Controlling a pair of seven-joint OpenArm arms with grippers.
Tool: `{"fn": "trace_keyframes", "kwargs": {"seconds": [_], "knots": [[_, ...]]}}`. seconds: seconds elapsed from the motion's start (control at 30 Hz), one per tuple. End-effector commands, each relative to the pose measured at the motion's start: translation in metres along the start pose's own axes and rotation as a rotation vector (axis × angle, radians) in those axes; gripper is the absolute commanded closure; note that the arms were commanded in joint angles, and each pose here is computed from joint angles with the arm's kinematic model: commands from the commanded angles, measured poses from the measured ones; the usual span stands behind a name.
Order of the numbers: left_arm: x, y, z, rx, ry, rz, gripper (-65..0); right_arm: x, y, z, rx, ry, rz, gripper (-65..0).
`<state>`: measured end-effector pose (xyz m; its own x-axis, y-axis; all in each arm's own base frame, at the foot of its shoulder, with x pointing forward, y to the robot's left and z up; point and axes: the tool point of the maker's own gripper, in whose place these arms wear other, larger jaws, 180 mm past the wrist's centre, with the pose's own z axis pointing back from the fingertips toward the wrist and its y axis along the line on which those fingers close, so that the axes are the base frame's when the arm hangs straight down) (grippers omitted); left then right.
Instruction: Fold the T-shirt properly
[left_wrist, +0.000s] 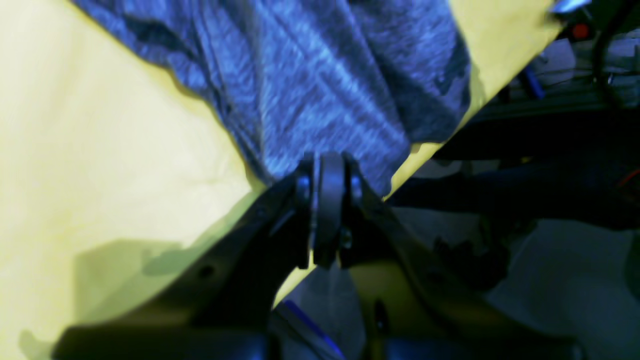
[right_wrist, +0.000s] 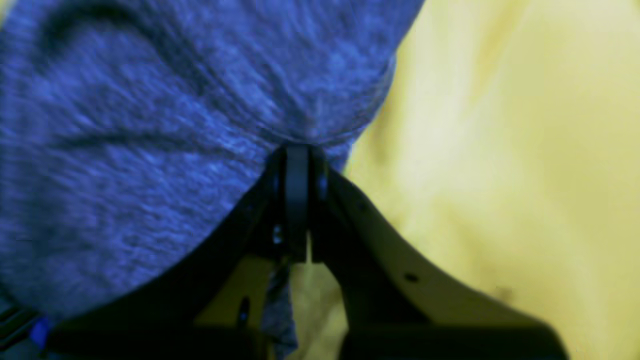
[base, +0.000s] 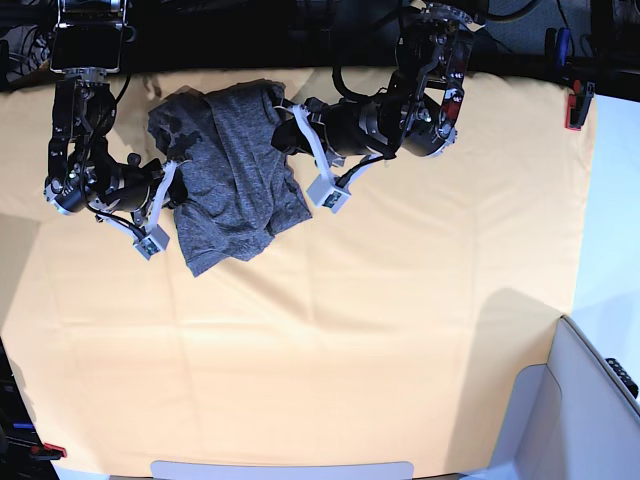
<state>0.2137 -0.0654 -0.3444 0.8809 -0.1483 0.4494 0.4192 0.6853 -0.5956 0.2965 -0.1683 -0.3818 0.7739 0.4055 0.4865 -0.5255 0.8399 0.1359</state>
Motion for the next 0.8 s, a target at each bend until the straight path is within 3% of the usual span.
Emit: {"fn": "trace_keyframes", "kwargs": {"seconds": [0.0, 0.17, 0.23, 0.53, 0.63, 0.77], "knots": [[0.003, -0.003, -0.002, -0.016, -0.01, 0.002, -2.0, 0.016, -0.005, 0.004, -0.003, -0.038, 0.022, 0.0], [-0.007, 0.005, -0.021, -0.016, 0.004, 0.033, -2.0, 0.023, 0.009, -0.021, 0.063, -0.038, 0.034, 0.0], [-0.014, 0.008, -0.027, -0.013, 0.023, 0.045, -2.0, 0.024, 0.006, -0.03, 0.047, -0.015, 0.062, 0.0], [-0.033, 0.046, -0.02, 0.075, 0.079, 0.053, -2.0, 0.025, -0.017, -0.031, -0.238, 0.115, 0.243, 0.0], [-0.035, 0.054, -0.016, 0.096, 0.085, 0.043, -2.0, 0.029, -0.019, -0.021, -0.305, 0.115, 0.282, 0.0], [-0.033, 0.058, -0.013, 0.107, 0.085, 0.035, -2.0, 0.046, -0.009, -0.004, -0.341, 0.045, 0.325, 0.0]]}}
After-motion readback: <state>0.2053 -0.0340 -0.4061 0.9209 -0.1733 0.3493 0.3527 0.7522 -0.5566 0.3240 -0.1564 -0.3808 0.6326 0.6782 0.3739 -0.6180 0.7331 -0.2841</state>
